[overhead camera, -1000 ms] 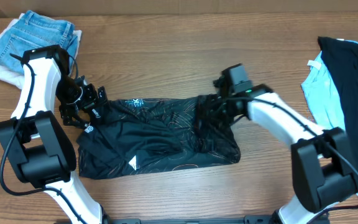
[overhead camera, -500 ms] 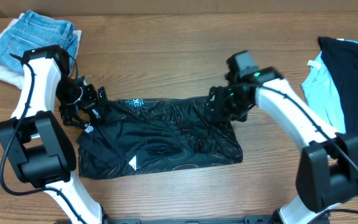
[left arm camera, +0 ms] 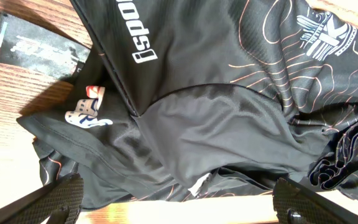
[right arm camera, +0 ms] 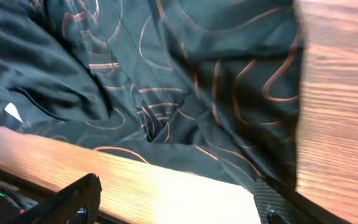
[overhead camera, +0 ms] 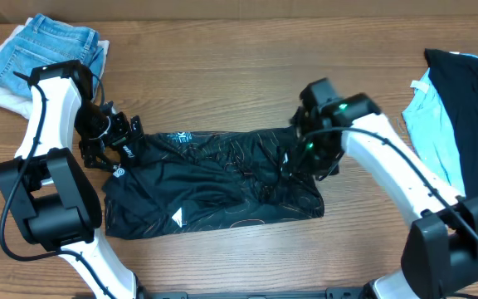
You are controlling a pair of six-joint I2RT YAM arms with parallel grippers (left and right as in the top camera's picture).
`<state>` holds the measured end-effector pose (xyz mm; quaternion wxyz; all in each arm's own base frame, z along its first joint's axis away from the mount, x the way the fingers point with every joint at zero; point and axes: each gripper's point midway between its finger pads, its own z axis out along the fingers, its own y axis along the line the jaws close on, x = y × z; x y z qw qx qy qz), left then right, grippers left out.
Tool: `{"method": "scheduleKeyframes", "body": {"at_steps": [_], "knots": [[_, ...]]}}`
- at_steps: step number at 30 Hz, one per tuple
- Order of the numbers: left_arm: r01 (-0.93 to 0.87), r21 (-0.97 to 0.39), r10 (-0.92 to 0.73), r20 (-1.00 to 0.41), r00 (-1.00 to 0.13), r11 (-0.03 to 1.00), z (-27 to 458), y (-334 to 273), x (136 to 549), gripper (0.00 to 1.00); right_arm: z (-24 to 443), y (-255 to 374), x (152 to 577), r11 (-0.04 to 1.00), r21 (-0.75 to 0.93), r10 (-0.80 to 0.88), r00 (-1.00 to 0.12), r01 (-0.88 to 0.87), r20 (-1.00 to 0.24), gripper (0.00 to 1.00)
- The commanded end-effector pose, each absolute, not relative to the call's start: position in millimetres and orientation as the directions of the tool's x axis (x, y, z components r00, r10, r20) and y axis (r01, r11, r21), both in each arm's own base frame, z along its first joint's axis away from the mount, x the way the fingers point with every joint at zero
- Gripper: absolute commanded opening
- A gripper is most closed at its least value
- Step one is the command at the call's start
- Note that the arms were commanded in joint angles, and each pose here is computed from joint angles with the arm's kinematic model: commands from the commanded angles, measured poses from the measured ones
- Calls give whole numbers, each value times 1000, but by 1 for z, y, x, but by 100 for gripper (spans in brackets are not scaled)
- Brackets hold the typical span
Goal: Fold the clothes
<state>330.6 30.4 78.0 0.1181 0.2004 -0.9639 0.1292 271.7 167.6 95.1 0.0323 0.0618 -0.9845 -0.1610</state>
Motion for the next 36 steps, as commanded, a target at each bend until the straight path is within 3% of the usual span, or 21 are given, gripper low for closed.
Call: {"method": "scheduleKeyframes", "body": {"at_steps": [1,20,29,36], "knots": [[-397,-205,-336,276,-901,895,79,29,333,100,73,168,260,938,307,-180,-983,-158,45,78],[-398,-207,-336,279,-900,894,79,28,333,100,30,159,252,946,277,-185,-982,-168,37,73],[-398,-207,-336,278,-900,894,79,28,333,100,25,133,265,987,130,-93,-996,-91,9,73],[-397,-206,-336,278,-900,894,79,28,333,100,41,133,264,990,134,-56,-998,-50,42,72]]}}
